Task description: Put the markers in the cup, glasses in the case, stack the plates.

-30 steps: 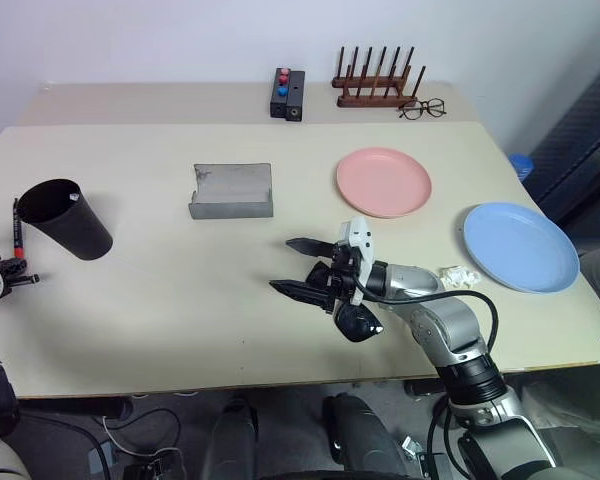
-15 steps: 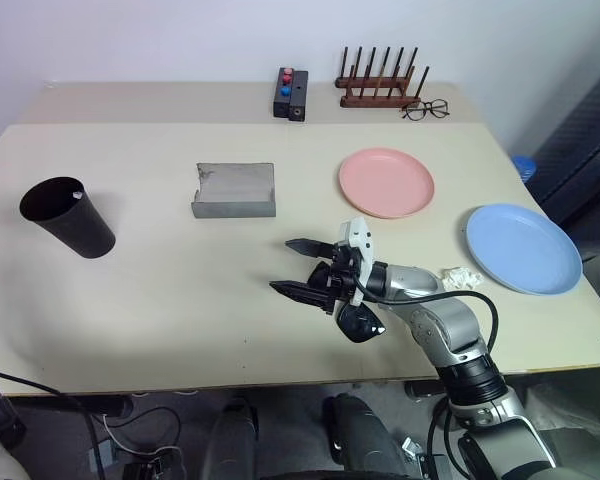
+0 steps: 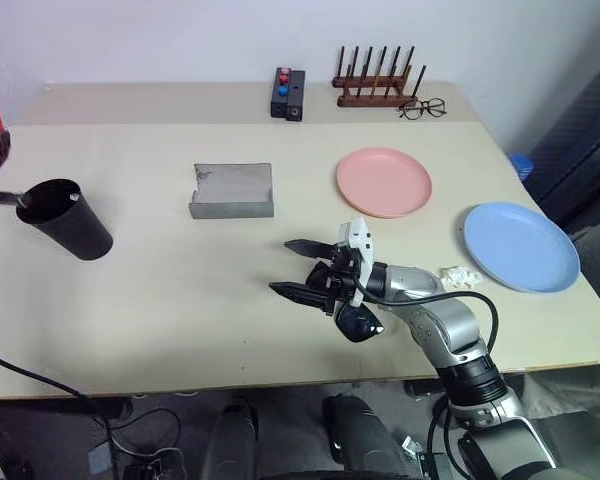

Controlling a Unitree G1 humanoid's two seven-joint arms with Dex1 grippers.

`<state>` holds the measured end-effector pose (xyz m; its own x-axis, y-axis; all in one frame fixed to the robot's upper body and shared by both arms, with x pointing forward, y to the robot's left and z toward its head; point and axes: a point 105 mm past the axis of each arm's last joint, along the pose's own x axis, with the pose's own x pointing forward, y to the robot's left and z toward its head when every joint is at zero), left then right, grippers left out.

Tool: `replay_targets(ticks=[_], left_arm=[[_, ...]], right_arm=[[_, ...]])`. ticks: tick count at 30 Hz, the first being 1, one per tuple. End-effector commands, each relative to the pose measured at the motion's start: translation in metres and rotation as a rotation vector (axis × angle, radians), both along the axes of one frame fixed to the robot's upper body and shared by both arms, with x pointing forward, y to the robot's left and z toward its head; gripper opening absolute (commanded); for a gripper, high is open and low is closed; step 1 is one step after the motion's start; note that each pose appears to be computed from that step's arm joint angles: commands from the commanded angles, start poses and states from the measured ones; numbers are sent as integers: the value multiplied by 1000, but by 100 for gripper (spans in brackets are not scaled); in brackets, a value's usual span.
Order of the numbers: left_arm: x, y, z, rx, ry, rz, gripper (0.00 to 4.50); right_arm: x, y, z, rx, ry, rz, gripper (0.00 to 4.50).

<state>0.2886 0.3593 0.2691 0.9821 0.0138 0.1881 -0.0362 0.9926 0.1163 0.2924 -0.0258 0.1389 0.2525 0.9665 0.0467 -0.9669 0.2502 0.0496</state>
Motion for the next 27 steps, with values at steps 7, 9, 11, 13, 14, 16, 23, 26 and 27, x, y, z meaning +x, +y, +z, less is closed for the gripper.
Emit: replay_targets(ticks=[7,9,11,13,14,16,23,26,27], left_arm=[[-9,19,-11,-28,-164,176,5],[-9,18,-12,-14,-184,177,5],[-8,18,-15,-6,-190,189,5],[-8,19,-17,-3,-214,205,5],[-7,20,-20,-4,-210,214,5],[-5,18,-27,-7,-203,216,5],[2,10,-44,-27,-193,205,5],[6,6,-50,-19,-183,202,5],[6,5,-50,-19,-188,197,5]], right_arm=[[-2,1,14,35,-54,10,450],[-1,1,17,46,-59,6,450],[0,2,22,64,-63,7,450],[-1,3,27,84,-70,15,450],[-1,4,30,94,-74,24,450],[-3,5,35,106,-80,38,450],[-8,12,58,182,-120,75,450],[-11,18,66,202,-137,96,450],[-12,19,67,205,-140,101,450]])
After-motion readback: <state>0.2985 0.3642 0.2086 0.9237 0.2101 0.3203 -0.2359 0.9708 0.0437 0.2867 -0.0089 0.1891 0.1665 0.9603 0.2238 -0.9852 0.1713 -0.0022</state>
